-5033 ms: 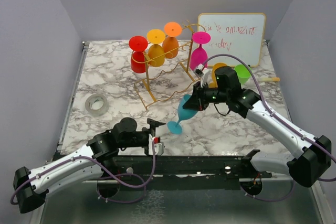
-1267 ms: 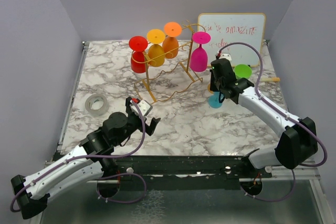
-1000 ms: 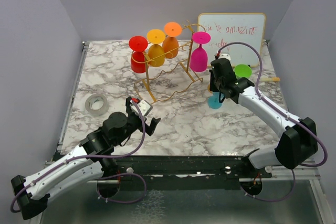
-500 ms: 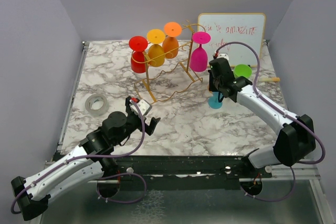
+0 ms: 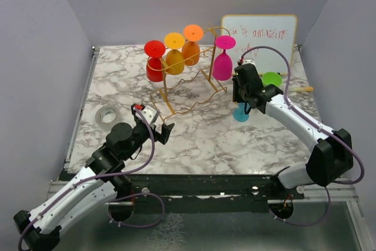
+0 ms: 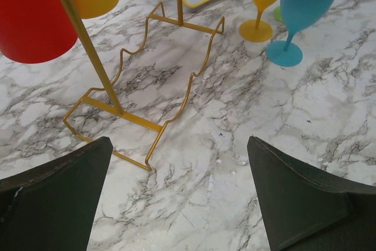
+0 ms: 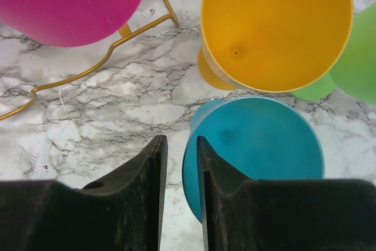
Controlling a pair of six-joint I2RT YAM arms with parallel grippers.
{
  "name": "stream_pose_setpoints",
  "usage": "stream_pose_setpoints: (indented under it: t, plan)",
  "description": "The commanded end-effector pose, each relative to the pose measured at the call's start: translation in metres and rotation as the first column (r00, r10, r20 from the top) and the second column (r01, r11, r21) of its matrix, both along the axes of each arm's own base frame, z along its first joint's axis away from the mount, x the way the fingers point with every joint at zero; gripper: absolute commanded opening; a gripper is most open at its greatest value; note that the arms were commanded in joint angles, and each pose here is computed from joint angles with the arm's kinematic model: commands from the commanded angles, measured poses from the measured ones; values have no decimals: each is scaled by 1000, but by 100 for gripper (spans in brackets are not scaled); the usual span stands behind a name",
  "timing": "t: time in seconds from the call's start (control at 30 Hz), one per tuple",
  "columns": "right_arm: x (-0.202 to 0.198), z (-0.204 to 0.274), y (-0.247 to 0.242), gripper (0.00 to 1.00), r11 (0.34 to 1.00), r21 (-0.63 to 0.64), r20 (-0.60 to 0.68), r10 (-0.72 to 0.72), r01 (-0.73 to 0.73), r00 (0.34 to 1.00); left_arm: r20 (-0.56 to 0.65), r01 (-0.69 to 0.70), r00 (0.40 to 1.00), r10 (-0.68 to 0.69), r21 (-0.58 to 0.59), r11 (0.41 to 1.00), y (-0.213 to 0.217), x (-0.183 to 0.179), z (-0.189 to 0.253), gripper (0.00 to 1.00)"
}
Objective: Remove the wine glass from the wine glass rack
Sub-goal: Place the wine glass at the center of the board.
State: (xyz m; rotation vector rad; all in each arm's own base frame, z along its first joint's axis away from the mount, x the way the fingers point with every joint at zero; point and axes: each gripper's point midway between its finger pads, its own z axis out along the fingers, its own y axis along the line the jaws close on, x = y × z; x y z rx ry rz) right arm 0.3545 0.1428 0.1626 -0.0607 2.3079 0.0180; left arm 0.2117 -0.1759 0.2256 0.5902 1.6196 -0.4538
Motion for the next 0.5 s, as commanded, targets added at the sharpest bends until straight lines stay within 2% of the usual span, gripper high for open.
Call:
stream_pose_setpoints:
  t: [0.0, 0.47]
  plan:
    - [1, 21, 4, 34, 999, 28, 33, 35, -36, 999, -1, 32, 999, -32, -41, 999, -5, -3, 2, 99]
    - [-6, 51, 7, 37, 995, 70, 96, 69, -76, 993, -20, 41, 999, -41, -27, 999, -7, -3, -4, 99]
